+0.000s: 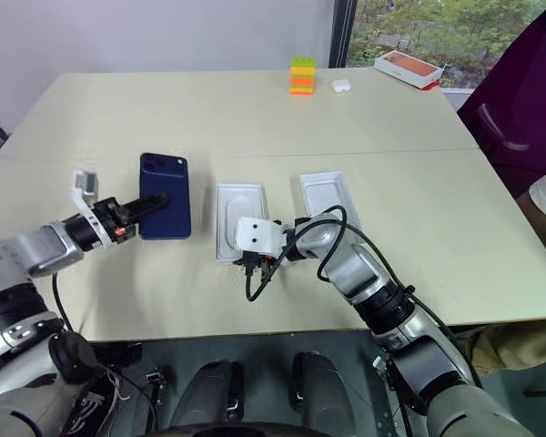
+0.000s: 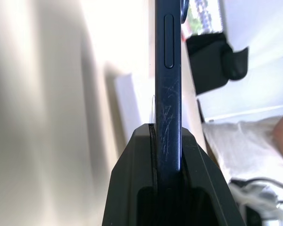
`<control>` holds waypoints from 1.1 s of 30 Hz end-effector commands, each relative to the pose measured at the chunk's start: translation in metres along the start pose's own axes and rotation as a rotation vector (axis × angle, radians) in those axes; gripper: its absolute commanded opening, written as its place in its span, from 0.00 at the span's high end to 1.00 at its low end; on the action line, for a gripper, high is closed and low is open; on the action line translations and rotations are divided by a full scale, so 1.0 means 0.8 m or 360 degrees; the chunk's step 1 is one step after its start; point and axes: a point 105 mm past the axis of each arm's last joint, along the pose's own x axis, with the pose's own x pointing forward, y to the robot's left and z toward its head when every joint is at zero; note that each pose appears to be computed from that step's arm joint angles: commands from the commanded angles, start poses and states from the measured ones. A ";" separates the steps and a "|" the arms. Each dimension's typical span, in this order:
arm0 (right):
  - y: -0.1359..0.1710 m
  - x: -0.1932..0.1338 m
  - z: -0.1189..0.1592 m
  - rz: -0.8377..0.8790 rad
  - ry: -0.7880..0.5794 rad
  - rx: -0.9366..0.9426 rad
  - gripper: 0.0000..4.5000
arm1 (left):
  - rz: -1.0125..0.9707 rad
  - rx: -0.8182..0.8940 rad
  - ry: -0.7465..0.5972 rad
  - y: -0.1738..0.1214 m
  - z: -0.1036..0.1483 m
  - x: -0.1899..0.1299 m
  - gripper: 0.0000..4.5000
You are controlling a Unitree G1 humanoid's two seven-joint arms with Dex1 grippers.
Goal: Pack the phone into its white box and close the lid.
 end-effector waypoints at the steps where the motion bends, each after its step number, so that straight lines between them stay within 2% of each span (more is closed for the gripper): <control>1: 0.010 0.009 0.016 -0.0031 -0.0031 -0.0015 0.78 | -0.0089 0.0071 -0.0064 -0.024 0.019 -0.005 1.00; 4: 0.014 0.016 0.024 -0.0035 -0.0066 0.0049 0.78 | -0.0098 0.0066 -0.0058 -0.027 0.021 -0.005 1.00; 5: 0.014 0.017 0.027 -0.0031 -0.0086 0.0074 0.72 | -0.0099 0.0061 -0.0057 -0.028 0.021 -0.005 1.00; 7: 0.014 0.017 0.032 -0.0025 -0.0105 0.0062 0.55 | -0.0112 0.0050 -0.0039 -0.029 0.017 -0.003 1.00; 12: 0.011 0.005 0.037 -0.0018 -0.0141 0.0028 0.01 | -0.0133 0.0053 0.0041 -0.030 -0.003 0.005 1.00; 16: -0.016 -0.040 0.086 -0.0083 -0.0442 0.0020 0.01 | -0.0173 0.0066 0.0083 -0.036 -0.015 0.014 1.00; 19: -0.029 -0.068 0.092 -0.0108 -0.0582 0.0121 0.01 | -0.0196 0.0050 0.0086 -0.039 -0.017 0.019 1.00; 25: -0.041 -0.147 0.047 -0.0160 -0.0686 0.0215 0.01 | -0.0221 -0.0023 0.0203 -0.037 -0.056 0.041 1.00; 33: -0.033 -0.163 0.005 -0.0278 -0.0660 0.0119 0.01 | -0.0171 -0.0144 0.0263 -0.022 -0.072 0.060 1.00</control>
